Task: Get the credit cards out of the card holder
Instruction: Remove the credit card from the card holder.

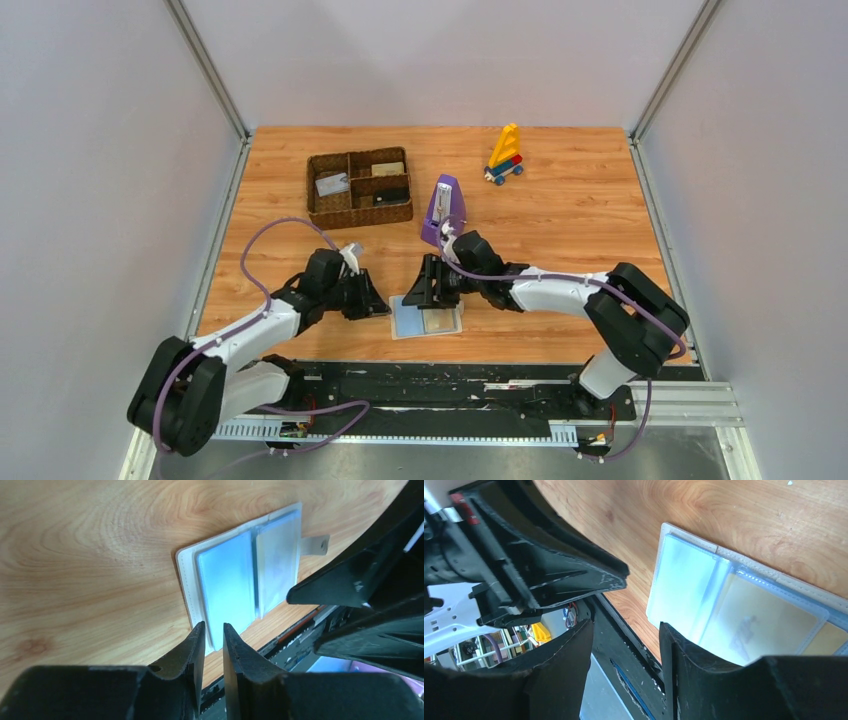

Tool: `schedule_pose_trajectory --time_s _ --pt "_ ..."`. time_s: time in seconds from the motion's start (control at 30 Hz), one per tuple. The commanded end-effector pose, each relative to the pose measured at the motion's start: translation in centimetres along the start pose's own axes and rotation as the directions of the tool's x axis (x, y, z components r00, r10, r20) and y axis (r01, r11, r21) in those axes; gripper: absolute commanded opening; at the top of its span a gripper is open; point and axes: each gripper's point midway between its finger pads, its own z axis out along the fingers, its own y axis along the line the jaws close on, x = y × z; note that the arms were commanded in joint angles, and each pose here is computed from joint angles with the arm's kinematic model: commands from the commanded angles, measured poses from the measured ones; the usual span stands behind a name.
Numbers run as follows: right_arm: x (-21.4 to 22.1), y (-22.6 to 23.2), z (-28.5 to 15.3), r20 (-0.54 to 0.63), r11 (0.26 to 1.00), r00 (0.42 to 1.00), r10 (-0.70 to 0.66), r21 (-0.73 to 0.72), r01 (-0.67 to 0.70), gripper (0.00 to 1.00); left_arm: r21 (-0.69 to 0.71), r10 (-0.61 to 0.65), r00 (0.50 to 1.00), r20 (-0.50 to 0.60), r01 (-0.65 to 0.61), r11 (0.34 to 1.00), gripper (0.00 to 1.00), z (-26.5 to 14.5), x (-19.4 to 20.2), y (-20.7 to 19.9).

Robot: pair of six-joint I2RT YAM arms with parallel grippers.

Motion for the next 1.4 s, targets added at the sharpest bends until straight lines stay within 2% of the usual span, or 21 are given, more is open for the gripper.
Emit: schedule_pose_trajectory --time_s 0.0,0.23,0.43,0.7,1.13,1.37 --pt "-2.0 2.3 0.1 0.047 0.999 0.998 -0.037 -0.024 0.038 0.53 -0.039 0.001 0.998 0.066 0.002 0.999 0.28 -1.1 -1.4 -0.4" --pt "-2.7 -2.1 -2.3 0.12 0.967 0.991 -0.05 0.253 0.018 0.54 0.025 0.016 0.999 -0.031 -0.015 1.0 0.29 0.0 0.1 -0.7" --pt "-2.7 -4.7 -3.5 0.139 0.925 0.987 -0.079 0.379 0.021 0.54 0.1 0.028 0.999 -0.018 -0.026 0.995 0.24 0.0 -0.6 -2.5" --pt "-2.4 -5.5 -2.8 0.116 0.918 0.99 -0.079 0.396 0.027 0.55 0.152 0.033 0.999 -0.012 -0.031 0.988 0.19 0.6 -0.8 -3.1" --pt "-1.3 -7.5 -1.7 0.07 0.902 0.996 -0.058 0.431 0.022 0.55 0.027 0.0 0.995 -0.102 0.002 1.0 0.15 3.0 1.6 1.3" --pt "-0.9 -6.4 -0.8 0.052 0.935 0.998 -0.026 0.355 0.006 0.55 0.014 0.003 0.995 -0.101 -0.002 1.0 0.15 3.1 1.5 1.6"
